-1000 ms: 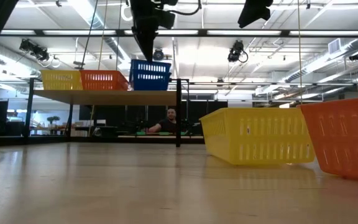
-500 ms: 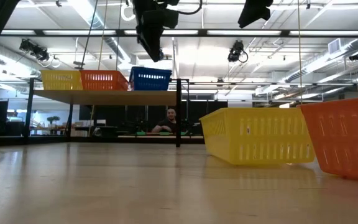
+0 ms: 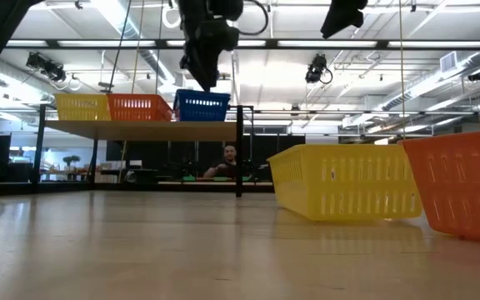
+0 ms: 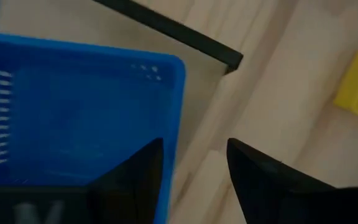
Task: Stack baskets on shelf by color
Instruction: Stack the top blue bin on top of the blue bin on the shelf
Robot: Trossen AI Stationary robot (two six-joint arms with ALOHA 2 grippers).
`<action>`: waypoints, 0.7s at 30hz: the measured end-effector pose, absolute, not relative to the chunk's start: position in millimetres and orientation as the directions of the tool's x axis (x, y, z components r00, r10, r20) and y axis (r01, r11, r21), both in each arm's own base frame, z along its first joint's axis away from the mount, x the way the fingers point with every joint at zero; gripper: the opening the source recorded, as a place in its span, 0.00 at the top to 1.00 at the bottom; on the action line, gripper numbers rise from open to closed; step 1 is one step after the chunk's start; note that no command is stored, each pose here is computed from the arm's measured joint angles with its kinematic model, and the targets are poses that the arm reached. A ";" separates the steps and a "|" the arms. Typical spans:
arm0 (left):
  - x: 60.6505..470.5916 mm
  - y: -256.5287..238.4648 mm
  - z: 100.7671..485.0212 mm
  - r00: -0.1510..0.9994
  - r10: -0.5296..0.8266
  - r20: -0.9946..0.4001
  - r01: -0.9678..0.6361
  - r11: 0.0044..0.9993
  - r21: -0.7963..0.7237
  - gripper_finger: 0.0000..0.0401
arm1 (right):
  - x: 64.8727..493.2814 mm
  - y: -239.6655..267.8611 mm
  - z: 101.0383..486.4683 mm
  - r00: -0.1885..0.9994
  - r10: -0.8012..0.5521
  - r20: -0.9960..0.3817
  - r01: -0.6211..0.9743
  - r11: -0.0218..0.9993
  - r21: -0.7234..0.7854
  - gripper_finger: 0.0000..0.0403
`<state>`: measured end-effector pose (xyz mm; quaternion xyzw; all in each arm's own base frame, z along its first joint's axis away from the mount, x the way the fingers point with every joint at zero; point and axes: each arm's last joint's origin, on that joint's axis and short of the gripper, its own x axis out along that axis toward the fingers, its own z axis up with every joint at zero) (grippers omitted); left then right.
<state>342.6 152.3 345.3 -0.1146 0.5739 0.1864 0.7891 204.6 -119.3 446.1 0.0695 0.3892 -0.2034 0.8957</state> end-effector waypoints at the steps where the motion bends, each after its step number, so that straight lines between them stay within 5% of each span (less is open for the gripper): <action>1: 344.4 154.2 341.2 0.262 0.150 -0.953 -0.429 0.903 0.024 0.54 | 204.1 -119.0 445.7 0.611 -0.308 -0.730 0.415 0.909 -0.036 0.70; 11: 361.8 158.2 311.1 0.181 0.128 -0.975 -0.393 0.918 0.047 0.57 | 199.0 -116.0 441.0 0.561 -0.278 -0.780 0.404 0.914 -0.035 0.70; 21: 361.1 154.3 310.9 0.162 0.120 -0.979 -0.233 0.969 0.080 0.88 | 198.6 -115.8 440.7 0.557 -0.276 -0.783 0.392 0.919 -0.045 0.70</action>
